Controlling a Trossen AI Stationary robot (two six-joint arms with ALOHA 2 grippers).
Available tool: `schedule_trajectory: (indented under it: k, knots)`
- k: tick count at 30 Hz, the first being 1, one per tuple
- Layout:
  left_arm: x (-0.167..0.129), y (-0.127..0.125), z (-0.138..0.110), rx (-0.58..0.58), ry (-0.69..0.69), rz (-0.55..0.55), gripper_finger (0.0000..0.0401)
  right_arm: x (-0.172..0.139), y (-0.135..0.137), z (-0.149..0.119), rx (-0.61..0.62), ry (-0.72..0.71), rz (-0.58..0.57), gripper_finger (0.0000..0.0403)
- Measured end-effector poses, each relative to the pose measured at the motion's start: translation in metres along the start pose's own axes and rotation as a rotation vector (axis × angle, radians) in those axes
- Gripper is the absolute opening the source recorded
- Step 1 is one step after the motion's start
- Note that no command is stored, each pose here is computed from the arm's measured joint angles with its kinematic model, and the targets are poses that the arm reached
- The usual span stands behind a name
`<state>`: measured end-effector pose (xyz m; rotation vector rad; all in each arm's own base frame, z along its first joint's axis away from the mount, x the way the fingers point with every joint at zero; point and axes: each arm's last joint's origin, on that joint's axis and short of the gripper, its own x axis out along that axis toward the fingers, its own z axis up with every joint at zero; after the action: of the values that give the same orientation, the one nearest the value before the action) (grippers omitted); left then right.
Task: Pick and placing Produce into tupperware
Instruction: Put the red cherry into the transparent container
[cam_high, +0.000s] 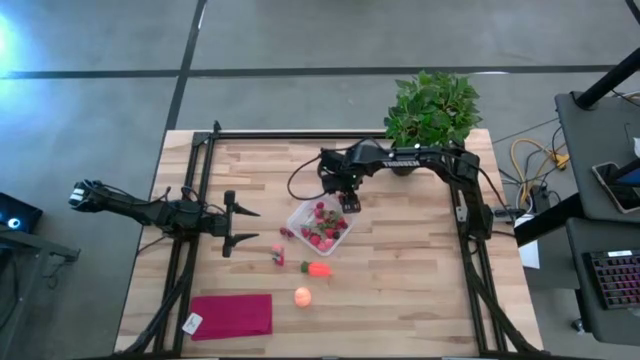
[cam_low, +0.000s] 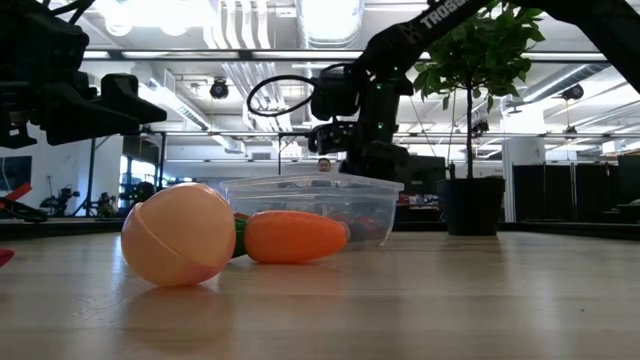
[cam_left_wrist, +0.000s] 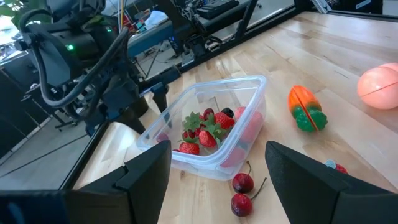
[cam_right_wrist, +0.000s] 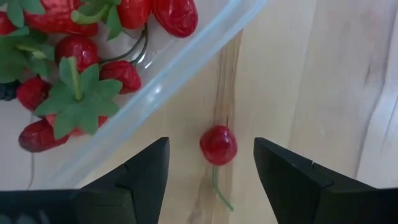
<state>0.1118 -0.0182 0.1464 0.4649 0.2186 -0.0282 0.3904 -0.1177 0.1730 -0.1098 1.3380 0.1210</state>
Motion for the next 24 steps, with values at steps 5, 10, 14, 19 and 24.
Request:
schedule_trajectory:
  k: [5, 10, 14, 19, 24]
  knots:
    - [0.000, 0.000, 0.000, 0.000, 0.001, -0.001, 0.0247, 0.006, 0.002, -0.001, 0.007, -0.013, -0.006, 0.0226]
    - [0.000, 0.000, 0.000, 0.000, 0.000, 0.000, 0.0247, 0.009, 0.002, -0.003, 0.018, -0.011, -0.019, 0.0225]
    - [0.000, 0.000, 0.000, 0.001, 0.001, 0.000, 0.0247, 0.013, 0.003, -0.005, 0.035, -0.004, -0.027, 0.0225]
    - [0.000, 0.000, 0.000, 0.000, 0.000, 0.000, 0.0247, 0.018, 0.004, -0.009, 0.045, 0.020, -0.034, 0.0217]
    - [0.000, 0.000, 0.000, 0.001, 0.001, 0.000, 0.0247, 0.016, 0.003, -0.007, 0.076, 0.005, -0.051, 0.0185]
